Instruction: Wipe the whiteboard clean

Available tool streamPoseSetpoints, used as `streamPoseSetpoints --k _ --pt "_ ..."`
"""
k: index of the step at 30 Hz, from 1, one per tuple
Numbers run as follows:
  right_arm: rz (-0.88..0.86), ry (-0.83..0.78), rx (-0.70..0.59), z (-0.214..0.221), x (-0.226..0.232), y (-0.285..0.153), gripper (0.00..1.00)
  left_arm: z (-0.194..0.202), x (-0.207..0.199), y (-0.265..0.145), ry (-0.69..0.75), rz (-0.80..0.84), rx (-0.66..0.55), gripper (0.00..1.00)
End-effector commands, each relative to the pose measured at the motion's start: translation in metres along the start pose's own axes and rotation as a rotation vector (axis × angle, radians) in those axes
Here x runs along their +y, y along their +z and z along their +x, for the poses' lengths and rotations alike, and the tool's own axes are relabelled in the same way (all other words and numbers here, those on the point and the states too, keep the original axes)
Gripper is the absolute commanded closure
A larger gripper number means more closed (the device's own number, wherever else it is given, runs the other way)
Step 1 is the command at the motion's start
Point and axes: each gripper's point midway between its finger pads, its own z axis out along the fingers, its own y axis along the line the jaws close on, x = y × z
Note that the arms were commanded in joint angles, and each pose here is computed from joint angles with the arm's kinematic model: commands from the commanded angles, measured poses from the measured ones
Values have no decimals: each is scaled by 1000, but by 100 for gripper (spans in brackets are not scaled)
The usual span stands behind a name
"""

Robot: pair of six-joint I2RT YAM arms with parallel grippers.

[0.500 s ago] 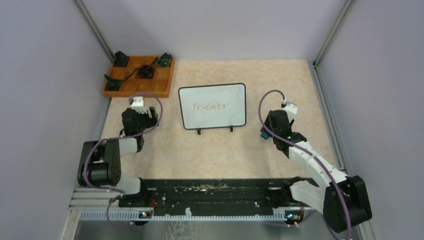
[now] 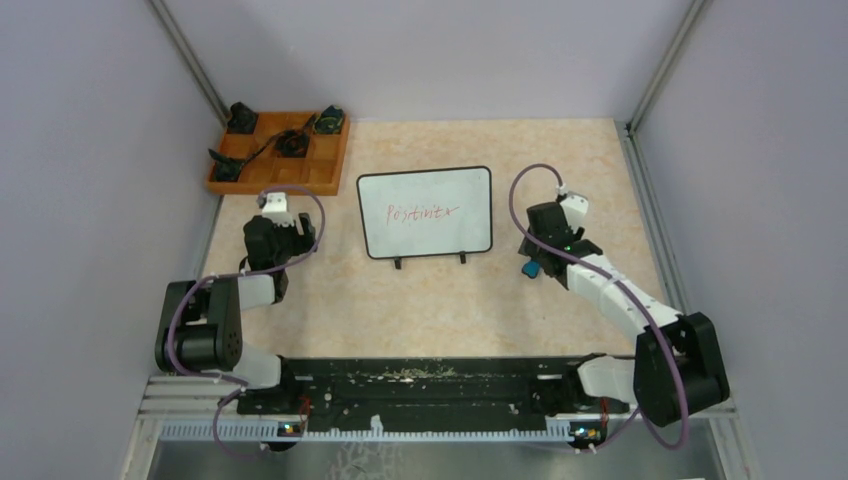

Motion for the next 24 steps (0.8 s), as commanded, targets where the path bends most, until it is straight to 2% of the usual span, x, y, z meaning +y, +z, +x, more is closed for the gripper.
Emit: streamPoseSetpoints --k 1,5,10,24 --pt "14 40 -55 -31 8 -10 41 -9 2 4 -13 -12 -17 16" --pt "35 74 12 -34 5 -6 43 -9 2 4 -12 -10 -18 16" --pt "75 145 142 -28 -8 13 55 -9 3 5 -13 -11 -17 16" --pt "48 175 208 -1 -2 28 54 -10 2 6 -12 -10 -14 16"
